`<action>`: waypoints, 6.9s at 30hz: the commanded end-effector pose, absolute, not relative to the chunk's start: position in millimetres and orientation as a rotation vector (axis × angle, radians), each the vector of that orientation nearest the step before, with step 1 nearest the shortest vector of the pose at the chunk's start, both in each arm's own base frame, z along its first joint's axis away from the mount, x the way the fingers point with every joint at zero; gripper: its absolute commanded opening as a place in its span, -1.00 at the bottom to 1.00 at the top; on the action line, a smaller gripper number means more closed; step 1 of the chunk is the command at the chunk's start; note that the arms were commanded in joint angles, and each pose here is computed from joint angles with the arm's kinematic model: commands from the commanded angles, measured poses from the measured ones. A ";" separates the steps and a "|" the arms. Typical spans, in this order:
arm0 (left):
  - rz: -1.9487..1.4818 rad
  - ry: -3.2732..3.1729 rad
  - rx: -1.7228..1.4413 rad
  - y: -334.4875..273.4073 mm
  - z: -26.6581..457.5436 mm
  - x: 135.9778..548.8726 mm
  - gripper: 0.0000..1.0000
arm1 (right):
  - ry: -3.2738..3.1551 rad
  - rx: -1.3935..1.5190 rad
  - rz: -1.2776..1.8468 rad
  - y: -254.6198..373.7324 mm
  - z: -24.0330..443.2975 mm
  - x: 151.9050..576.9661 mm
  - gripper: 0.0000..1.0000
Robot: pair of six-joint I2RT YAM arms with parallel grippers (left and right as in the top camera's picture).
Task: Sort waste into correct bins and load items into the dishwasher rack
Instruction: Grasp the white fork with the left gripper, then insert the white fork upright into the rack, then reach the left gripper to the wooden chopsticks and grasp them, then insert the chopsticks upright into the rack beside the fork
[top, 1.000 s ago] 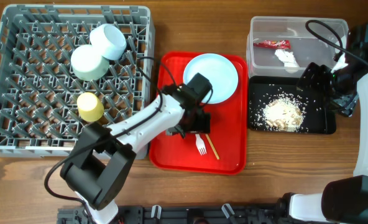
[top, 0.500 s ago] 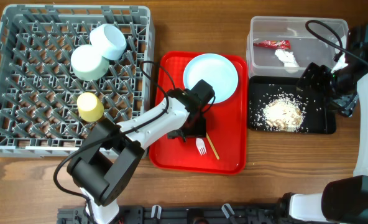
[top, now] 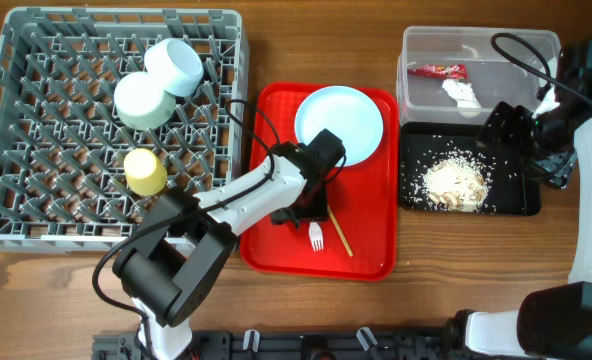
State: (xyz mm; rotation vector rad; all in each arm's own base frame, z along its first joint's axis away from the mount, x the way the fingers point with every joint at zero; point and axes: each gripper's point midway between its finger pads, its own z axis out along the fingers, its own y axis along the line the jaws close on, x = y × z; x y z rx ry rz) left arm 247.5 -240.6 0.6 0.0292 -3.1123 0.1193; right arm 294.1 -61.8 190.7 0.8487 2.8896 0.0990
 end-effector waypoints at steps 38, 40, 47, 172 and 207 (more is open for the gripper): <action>0.176 -3.100 0.029 -250.3 -8.3 246.8 -0.92 | 2.863 0.810 0.112 -61.2 200.8 295.5 0.99; 0.180 -3.104 0.033 -249.6 -6.5 248.0 -0.92 | 2.863 0.810 0.112 -61.2 200.8 295.5 1.00; 0.198 -3.216 0.099 -231.8 32.1 271.1 -0.92 | 2.869 0.788 0.110 -61.2 200.8 295.4 0.99; 0.319 -3.396 0.424 -212.3 91.4 325.0 -0.92 | 2.879 0.774 0.124 -59.0 200.7 294.3 1.00; 0.300 -3.537 -0.145 -81.8 105.2 395.5 -0.70 | 2.880 0.777 0.136 -57.6 200.7 294.2 0.99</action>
